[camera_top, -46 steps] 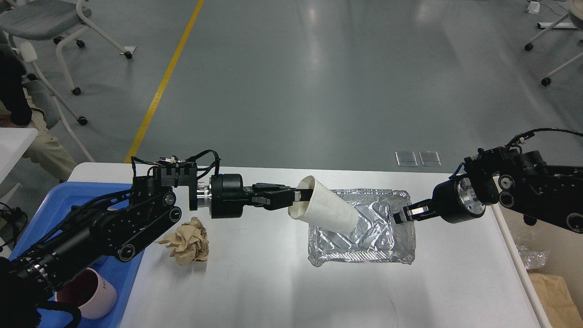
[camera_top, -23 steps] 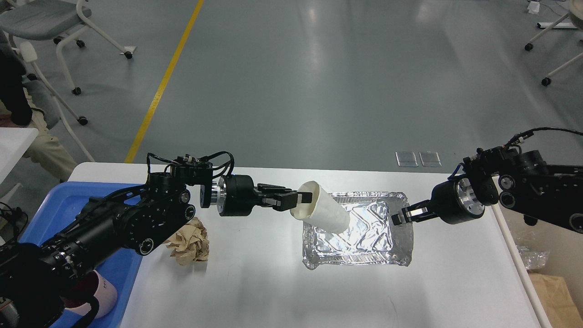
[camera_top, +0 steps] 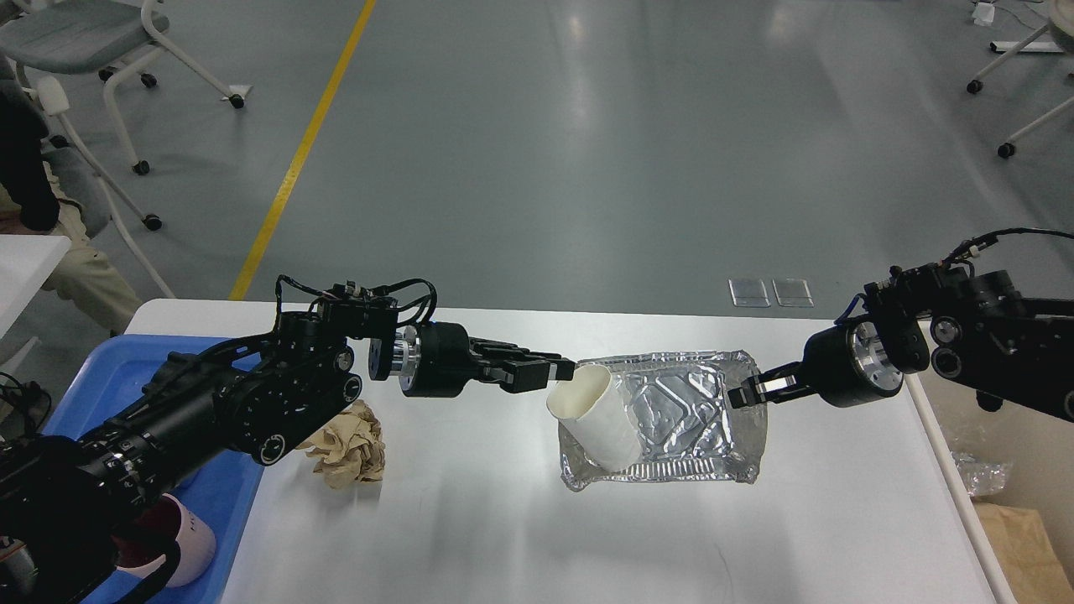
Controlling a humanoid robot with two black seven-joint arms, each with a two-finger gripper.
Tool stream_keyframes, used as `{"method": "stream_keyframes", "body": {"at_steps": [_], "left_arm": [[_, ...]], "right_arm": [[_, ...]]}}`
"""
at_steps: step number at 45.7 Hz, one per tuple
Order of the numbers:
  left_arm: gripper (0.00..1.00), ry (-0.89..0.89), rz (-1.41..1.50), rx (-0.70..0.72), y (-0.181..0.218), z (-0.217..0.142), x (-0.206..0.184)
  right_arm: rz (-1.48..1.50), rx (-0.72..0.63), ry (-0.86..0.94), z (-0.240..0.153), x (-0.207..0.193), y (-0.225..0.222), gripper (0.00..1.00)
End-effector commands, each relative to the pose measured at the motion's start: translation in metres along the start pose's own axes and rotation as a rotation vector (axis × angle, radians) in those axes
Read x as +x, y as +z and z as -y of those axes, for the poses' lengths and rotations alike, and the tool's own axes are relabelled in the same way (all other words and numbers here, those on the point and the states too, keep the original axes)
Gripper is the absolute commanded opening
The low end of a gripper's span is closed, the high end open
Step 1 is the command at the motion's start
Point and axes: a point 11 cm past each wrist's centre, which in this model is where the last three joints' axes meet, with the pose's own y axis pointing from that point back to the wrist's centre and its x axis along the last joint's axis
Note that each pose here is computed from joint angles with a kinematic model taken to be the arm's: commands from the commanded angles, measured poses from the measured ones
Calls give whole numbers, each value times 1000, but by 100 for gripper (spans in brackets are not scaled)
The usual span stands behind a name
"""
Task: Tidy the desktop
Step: 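Lift the paper cup with the left gripper over the foil tray, then open the left gripper to drop the cup onto the foil tray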
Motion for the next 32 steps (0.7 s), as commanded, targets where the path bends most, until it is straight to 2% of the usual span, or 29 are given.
{"method": "stream_keyframes", "body": {"at_steps": [1, 14, 26, 32], "left_arm": [[38, -2, -3, 2, -1, 0, -1], [50, 13, -14, -1, -1, -2, 2], [79, 49, -52, -12, -1, -6, 8], [84, 67, -62, -13, -2, -9, 11]], "right_arm": [[-1, -4, -4, -4, 1, 0, 0], [10, -7, -28, -5, -2, 2, 0], [14, -20, -48, -4, -8, 6, 0], [13, -18, -50, -3, -9, 6, 0]]}}
